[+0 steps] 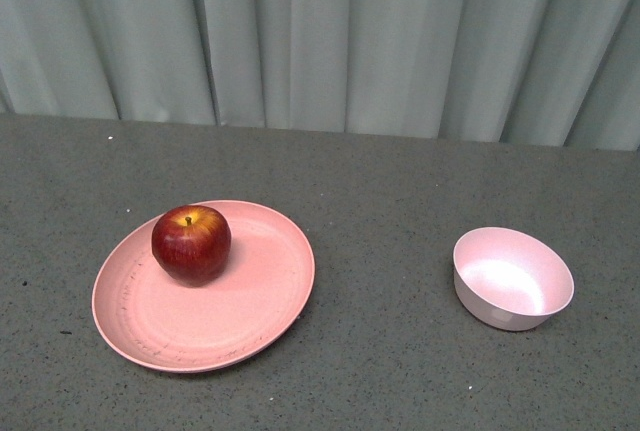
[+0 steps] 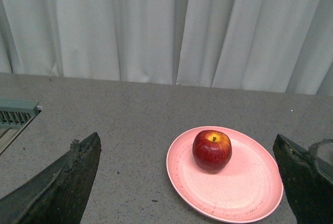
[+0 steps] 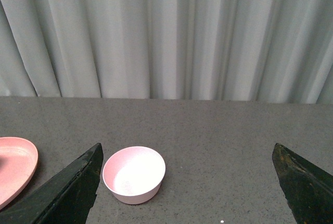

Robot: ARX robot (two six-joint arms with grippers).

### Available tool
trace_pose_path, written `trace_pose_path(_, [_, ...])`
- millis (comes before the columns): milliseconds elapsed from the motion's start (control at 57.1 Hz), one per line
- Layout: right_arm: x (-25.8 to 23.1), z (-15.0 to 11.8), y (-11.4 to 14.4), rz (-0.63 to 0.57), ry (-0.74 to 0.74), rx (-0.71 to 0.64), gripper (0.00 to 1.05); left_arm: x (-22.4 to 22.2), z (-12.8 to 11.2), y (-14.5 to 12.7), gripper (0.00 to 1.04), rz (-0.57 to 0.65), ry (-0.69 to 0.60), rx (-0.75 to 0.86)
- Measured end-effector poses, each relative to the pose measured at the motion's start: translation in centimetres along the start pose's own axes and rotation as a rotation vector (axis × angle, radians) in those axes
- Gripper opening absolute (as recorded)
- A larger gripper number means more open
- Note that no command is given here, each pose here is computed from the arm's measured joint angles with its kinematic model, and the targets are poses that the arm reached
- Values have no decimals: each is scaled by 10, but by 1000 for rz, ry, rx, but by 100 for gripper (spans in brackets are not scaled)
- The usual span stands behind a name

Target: Move apple from plate to bowl

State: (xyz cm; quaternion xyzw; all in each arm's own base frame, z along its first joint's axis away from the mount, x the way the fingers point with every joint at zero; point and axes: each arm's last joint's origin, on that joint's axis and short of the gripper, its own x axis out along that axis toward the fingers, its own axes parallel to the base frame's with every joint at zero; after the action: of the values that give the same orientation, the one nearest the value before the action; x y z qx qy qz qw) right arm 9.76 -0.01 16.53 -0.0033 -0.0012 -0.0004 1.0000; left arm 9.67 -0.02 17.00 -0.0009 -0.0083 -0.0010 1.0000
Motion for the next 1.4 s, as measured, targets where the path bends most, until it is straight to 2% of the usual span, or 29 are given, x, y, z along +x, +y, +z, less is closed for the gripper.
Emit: trace_pose_path(1402, [0,0,0,0,0,0,95,0,0,0,98,0,0,0])
